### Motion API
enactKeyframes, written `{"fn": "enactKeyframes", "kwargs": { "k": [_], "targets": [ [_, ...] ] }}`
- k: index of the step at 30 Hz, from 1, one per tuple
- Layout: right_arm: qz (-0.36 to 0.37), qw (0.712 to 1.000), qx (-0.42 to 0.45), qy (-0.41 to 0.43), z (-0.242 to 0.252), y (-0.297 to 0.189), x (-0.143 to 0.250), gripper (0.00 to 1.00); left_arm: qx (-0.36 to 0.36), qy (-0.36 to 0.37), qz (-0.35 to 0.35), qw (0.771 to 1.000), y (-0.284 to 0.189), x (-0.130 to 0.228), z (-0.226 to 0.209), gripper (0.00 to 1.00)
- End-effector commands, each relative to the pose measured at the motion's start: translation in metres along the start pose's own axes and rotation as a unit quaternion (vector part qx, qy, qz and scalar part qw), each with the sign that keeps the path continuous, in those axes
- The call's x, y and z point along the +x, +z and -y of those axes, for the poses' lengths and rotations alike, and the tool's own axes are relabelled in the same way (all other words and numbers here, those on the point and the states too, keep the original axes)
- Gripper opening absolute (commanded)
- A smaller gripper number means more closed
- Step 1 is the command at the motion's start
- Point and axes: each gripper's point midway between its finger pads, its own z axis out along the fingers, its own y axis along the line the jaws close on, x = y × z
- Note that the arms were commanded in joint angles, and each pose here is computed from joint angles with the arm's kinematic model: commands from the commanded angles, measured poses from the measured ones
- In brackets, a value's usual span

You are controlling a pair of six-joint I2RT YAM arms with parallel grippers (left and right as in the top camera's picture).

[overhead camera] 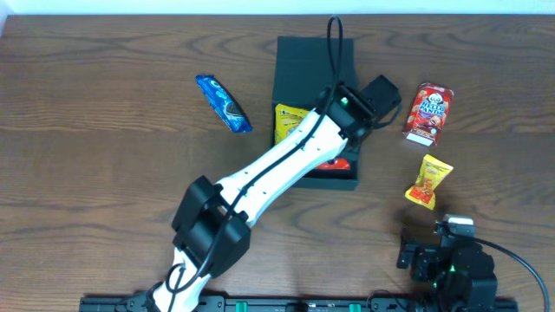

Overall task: Pack container
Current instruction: 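Lift the red packet into the box beside the yellow one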

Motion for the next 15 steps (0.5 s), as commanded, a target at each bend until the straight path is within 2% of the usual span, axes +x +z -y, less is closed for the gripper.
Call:
{"fn": "enactKeyframes", "kwargs": {
  "k": [1,15],
  "targets": [
    [-0.001,1.000,0.005,-0.001,0.002,0.000,0.001,0.99,0.013,0.003,-0.003,1.000,0.009,-0.007,0.005,0.06],
    [-0.001,1.000,0.005,-0.001,0.002,0.000,0.001,0.99,0.041,-0.001,-0.032,0.999,0.050,-0.006,0.022,0.06]
  ]
}}
